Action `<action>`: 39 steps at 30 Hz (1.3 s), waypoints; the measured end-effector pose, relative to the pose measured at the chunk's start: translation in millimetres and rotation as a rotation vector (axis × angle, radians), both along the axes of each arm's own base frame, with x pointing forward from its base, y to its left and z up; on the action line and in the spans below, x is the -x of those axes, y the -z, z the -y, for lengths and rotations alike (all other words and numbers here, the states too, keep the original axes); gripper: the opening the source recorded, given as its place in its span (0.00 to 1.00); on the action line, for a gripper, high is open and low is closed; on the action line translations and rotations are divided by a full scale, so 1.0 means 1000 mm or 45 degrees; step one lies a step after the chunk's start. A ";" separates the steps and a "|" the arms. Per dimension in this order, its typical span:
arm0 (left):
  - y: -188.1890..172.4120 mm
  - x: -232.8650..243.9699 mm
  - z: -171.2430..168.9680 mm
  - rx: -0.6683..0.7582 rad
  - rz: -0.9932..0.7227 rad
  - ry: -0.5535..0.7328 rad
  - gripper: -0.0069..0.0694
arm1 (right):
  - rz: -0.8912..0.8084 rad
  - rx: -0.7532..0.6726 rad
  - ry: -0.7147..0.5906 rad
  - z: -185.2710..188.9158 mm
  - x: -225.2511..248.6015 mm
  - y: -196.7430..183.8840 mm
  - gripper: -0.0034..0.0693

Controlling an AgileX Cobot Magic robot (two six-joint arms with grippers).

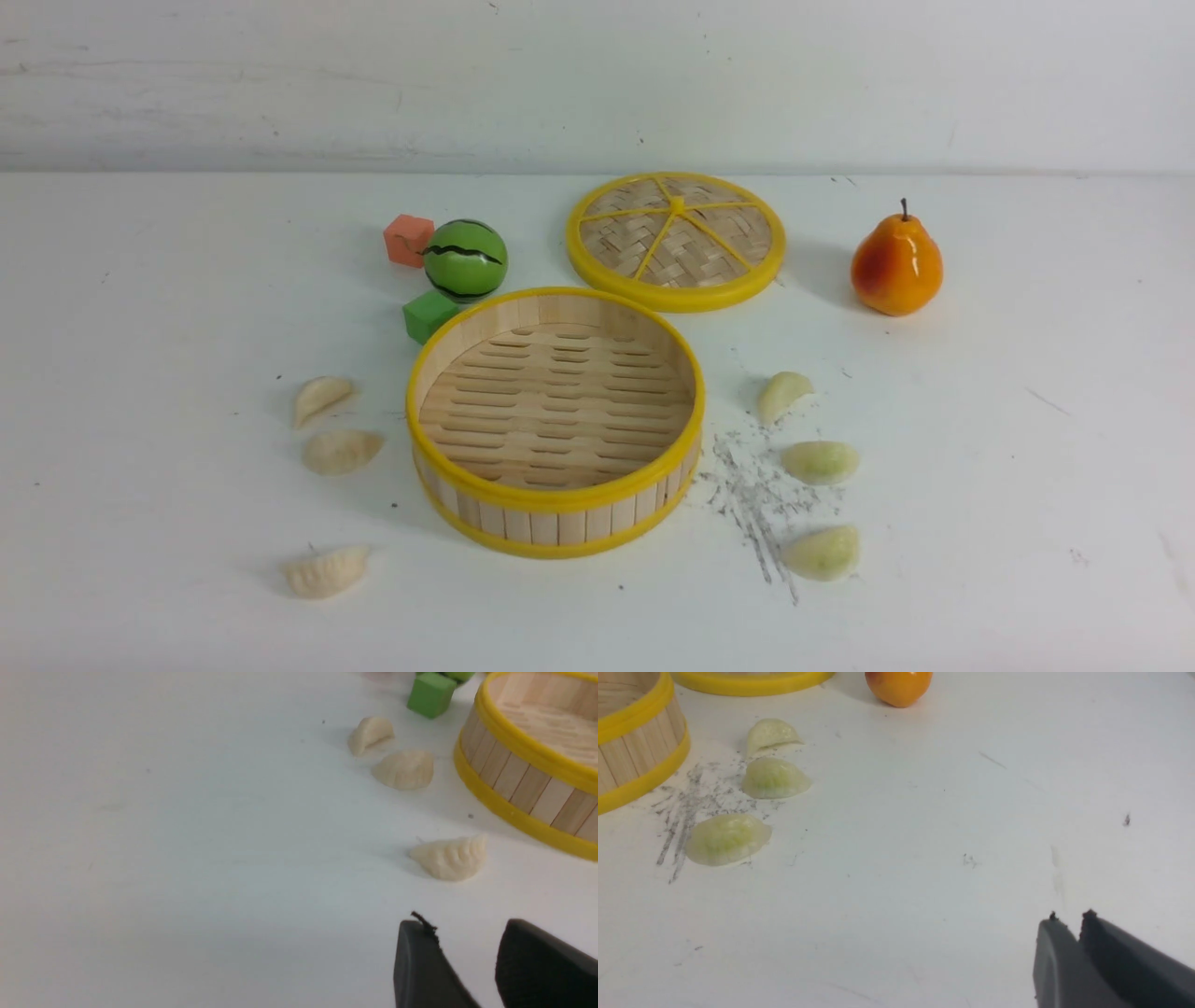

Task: Put the dumplings into the steamer on the white table.
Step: 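Reach for and grasp a dumpling on the table with the left gripper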

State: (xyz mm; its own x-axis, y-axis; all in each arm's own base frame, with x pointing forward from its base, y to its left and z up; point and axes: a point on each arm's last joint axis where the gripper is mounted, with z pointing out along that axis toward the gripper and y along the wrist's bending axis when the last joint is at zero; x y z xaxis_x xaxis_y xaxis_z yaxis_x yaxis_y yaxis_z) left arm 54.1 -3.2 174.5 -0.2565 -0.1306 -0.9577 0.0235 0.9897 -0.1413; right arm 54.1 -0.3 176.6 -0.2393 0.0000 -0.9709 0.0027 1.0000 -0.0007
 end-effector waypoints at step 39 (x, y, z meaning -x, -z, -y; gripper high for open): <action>-0.178 -0.074 0.002 0.391 0.040 -0.135 0.07 | 0.181 -0.235 0.120 0.006 -0.026 -0.128 0.03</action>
